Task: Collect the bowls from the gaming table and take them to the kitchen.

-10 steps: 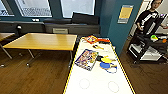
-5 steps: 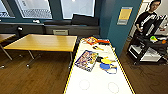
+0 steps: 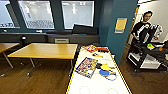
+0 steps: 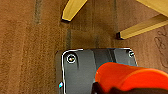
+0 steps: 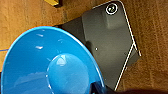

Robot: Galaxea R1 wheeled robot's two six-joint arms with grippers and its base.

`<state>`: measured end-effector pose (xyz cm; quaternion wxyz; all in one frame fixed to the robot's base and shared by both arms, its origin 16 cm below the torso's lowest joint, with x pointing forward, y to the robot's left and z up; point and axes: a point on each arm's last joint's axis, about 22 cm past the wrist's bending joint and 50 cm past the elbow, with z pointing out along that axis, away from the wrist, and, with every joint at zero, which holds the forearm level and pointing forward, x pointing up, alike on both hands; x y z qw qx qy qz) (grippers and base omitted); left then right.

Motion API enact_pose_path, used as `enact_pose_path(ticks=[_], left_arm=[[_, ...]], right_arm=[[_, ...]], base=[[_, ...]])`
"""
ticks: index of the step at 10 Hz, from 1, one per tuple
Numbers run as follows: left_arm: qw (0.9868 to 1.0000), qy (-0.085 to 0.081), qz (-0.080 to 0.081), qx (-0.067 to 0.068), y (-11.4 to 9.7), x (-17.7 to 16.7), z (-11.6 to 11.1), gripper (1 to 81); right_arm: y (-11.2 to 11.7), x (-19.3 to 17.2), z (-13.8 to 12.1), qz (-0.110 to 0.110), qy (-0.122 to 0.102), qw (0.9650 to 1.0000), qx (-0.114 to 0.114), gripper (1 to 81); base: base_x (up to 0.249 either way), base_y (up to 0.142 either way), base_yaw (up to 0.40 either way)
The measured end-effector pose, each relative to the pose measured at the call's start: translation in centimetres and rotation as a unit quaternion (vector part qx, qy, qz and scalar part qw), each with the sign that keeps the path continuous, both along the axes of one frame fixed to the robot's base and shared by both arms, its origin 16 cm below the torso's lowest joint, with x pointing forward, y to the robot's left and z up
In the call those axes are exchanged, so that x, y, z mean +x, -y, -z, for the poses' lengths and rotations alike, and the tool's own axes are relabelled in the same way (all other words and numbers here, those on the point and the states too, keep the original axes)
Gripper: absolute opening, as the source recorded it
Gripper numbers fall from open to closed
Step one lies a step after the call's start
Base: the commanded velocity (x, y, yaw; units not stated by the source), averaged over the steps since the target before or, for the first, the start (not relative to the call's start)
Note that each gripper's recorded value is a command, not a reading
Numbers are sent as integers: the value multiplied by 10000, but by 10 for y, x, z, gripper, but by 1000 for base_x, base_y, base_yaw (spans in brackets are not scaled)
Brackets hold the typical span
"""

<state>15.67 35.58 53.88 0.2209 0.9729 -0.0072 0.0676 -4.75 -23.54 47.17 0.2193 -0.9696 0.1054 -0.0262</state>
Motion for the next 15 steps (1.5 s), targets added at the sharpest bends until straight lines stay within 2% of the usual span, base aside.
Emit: enact_pose_path(ticks=[2, 5, 8, 11, 15], left_arm=[[9999, 70, 5, 96, 7, -10, 19, 10], [9995, -15, 40, 308, 17, -32, 50, 10], [9989, -94, 65, 448, 31, -50, 73, 10], [9981, -185, 72, 580, 42, -70, 89, 10], [9969, -196, 100, 759, 59, -79, 105, 10]], right_arm=[[-7, 10, 1, -46, 179, 9998, 31, 10], [-10, 3, 10, -139, 143, 9998, -68, 10], [-9, 2, 21, -258, 148, 9993, -240, 10], [-19, -7, 25, -346, 114, 9990, -263, 10], [-19, -13, 33, -422, 86, 9983, -402, 10]], base=[[0, 0, 0], [0, 0, 0], [0, 0, 0], [0, 0, 0], [-21, 0, 0]])
